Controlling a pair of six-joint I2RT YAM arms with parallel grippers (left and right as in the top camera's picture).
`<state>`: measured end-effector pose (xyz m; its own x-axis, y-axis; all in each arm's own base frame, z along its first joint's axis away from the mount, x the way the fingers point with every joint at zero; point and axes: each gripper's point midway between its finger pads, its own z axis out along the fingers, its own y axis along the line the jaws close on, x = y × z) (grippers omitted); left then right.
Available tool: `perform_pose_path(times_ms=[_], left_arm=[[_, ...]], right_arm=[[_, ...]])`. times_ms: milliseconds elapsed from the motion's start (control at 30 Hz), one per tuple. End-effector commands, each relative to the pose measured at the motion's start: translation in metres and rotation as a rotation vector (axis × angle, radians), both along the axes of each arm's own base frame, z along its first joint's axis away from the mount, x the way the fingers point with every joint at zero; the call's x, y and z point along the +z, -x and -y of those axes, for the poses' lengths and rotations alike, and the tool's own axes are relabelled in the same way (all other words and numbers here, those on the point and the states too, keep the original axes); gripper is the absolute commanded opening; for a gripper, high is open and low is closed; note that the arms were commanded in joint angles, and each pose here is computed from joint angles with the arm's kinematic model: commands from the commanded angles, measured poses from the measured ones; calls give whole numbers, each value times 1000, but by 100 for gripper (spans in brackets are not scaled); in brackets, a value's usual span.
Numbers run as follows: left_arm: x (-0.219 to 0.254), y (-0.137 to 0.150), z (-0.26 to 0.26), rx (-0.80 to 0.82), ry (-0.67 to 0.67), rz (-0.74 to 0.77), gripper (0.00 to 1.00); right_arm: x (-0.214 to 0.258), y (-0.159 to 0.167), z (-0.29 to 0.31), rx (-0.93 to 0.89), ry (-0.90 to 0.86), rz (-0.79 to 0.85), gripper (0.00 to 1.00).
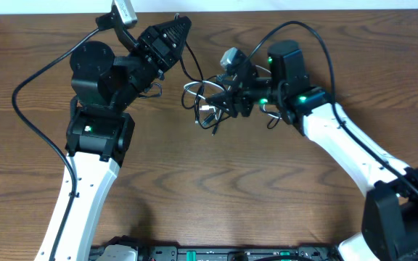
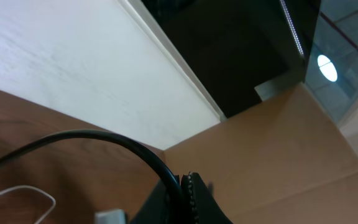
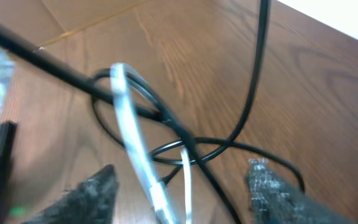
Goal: Untangle cables
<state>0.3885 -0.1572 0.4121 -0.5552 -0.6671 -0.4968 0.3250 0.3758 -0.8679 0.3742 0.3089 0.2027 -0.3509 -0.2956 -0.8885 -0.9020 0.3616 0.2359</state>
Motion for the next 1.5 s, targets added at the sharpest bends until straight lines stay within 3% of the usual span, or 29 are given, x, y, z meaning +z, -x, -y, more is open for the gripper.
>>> perform_pose_path(times_ms=[0, 133, 167, 200, 367, 467, 667, 967, 1233, 1467], left_arm=[[14, 7, 5, -45, 13, 26, 7], [-4, 6, 4, -39, -79, 19, 7], [-14, 5, 2, -32, -126, 8, 8], [-23, 5, 0, -24, -162, -11, 7], [-90, 0, -25, 75, -434, -149, 9], [-123, -1, -40, 110, -566, -223, 15], [-176, -2, -55, 122, -702, -375, 36], [-214, -3, -43, 17, -714, -461, 38], [-228, 16, 32, -292, -627, -422, 38], [-225, 9, 89, -334, -550, -362, 38]], right_arm=[[-26, -15, 0, -58, 29, -43, 50], [-39, -22, 4, -81, 35, -78, 28], [-40, -24, 7, -92, 34, -87, 18], [-38, -27, 11, -106, 29, -96, 2], [-10, -35, 37, -186, -20, -129, 1], [17, -33, 52, -218, -47, -114, 1], [75, -17, 82, -282, -100, -62, 1], [74, -20, 133, -524, -116, -250, 1], [61, -21, 142, -605, -120, -365, 1], [57, -18, 143, -610, -112, -388, 1]])
